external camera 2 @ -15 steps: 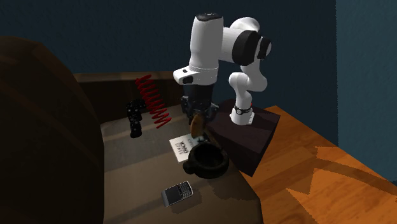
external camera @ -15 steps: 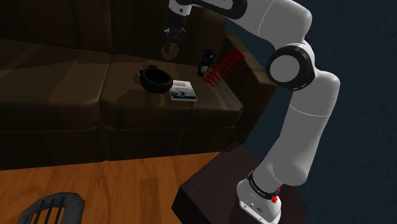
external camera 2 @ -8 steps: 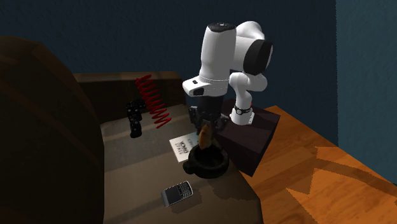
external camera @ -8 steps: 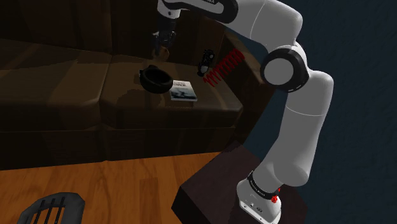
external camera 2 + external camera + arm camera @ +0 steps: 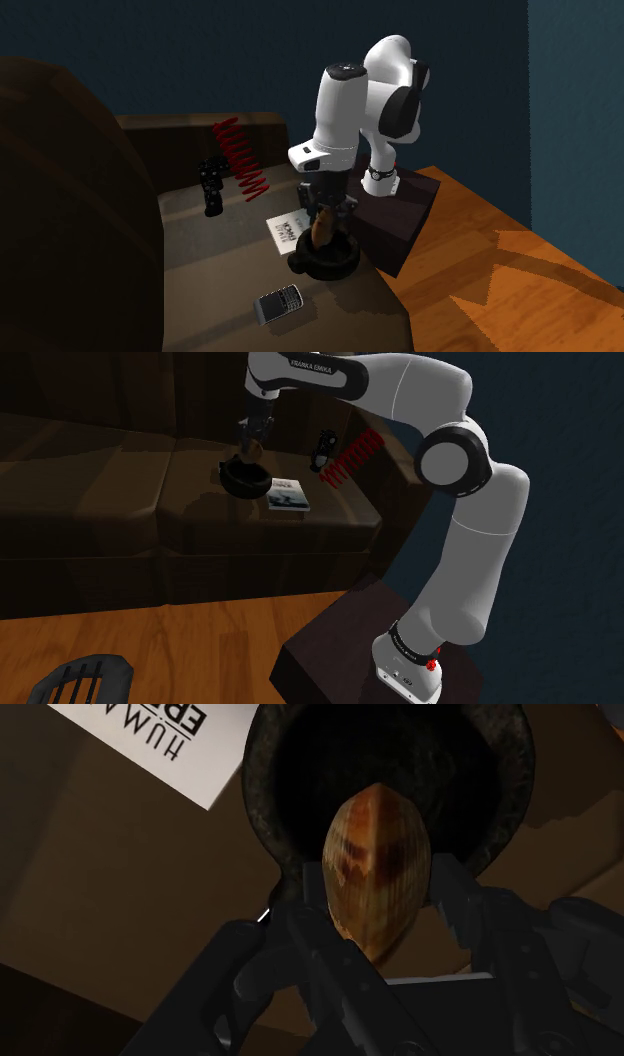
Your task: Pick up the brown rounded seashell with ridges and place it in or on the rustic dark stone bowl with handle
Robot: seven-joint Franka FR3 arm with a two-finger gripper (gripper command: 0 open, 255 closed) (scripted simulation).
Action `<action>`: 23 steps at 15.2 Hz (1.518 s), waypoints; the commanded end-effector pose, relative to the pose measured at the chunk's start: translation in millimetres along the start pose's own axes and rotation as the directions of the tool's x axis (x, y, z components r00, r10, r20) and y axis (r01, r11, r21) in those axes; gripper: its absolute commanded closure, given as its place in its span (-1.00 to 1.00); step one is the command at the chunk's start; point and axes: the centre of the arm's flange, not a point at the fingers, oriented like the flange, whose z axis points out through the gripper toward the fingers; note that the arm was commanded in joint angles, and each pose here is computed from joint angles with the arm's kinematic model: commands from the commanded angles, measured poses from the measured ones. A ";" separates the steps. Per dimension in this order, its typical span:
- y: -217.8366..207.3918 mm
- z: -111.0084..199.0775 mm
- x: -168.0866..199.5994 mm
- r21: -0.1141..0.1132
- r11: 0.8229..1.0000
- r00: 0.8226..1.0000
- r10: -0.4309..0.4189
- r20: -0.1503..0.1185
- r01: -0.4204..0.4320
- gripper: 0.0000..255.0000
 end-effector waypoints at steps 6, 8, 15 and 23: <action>-0.4 13.2 -1.9 0.000 1.000 1.000 0.000 -0.001 0.000 1.00; -0.4 13.2 -1.9 0.000 1.000 1.000 0.000 -0.001 0.000 1.00; -0.4 13.2 -1.9 0.000 1.000 1.000 0.000 -0.001 0.000 -1.00; -0.4 -36.8 -1.9 0.000 1.000 1.000 0.000 -0.001 0.000 -1.00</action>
